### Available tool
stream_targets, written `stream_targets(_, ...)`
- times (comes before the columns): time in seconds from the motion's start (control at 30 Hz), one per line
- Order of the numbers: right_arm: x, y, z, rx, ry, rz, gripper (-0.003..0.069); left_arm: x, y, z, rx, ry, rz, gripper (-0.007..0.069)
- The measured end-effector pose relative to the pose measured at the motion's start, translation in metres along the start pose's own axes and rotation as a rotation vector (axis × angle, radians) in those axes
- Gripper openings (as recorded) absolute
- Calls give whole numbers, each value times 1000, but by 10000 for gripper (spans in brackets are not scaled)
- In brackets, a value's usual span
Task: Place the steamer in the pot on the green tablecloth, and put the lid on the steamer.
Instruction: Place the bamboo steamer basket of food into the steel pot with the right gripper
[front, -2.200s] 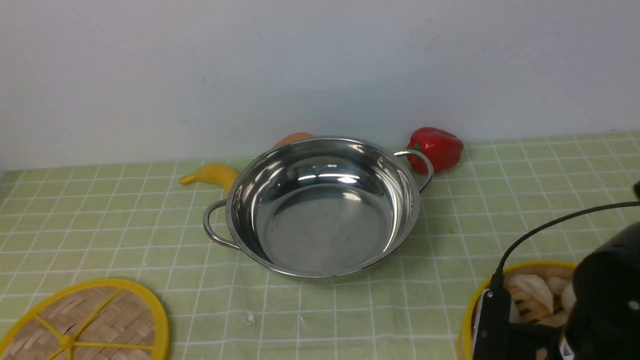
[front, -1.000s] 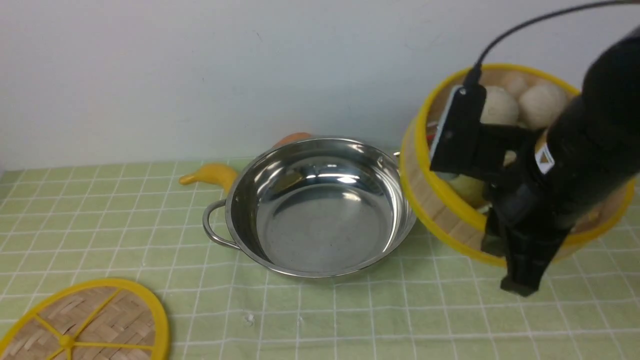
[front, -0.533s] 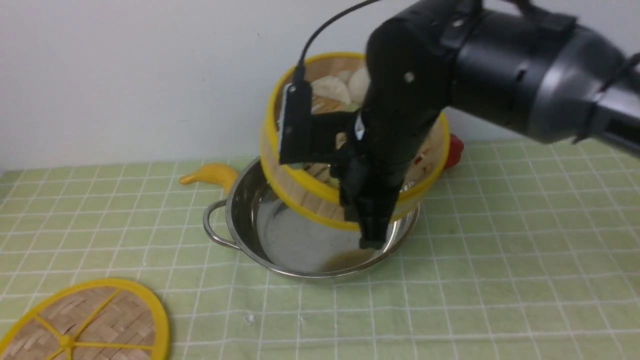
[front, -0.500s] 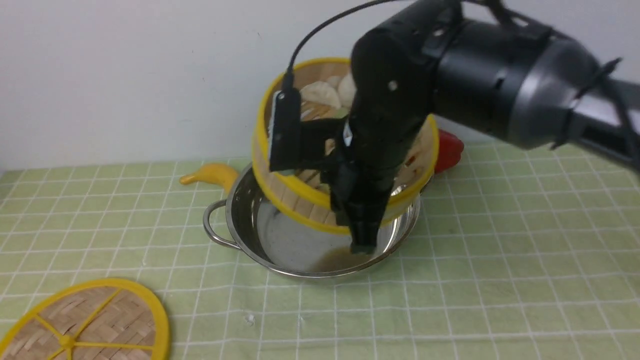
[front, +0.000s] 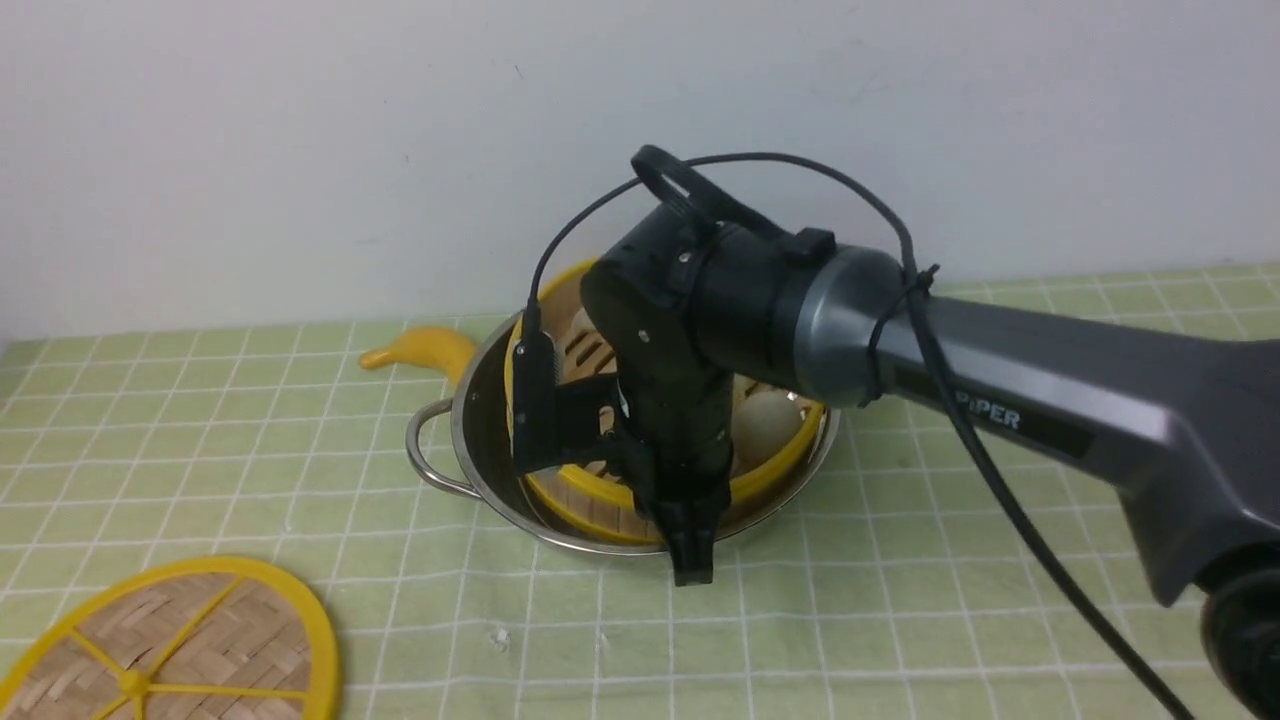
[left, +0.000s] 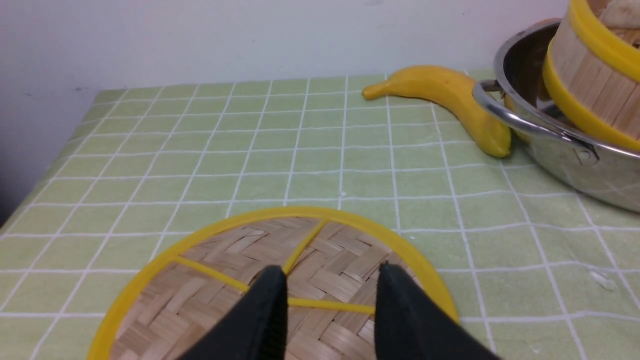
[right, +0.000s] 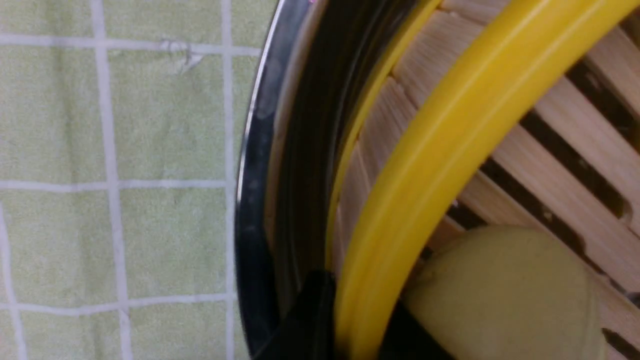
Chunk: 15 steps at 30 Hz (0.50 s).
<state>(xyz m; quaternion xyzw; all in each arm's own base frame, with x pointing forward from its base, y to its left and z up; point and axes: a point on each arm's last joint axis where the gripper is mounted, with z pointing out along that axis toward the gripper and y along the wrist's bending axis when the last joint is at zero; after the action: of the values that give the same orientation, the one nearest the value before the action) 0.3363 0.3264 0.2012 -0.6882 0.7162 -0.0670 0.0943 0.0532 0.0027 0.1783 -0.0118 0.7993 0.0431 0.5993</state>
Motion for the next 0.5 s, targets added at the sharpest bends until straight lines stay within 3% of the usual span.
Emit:
stream_targets(0.4,-3,1,9,-14,-8,0,83,0,0,0,0,0,0,243)
stream_targets(0.5,-5,-1,7,-3,-27,-3,172,0,0,0,0,0,0,243)
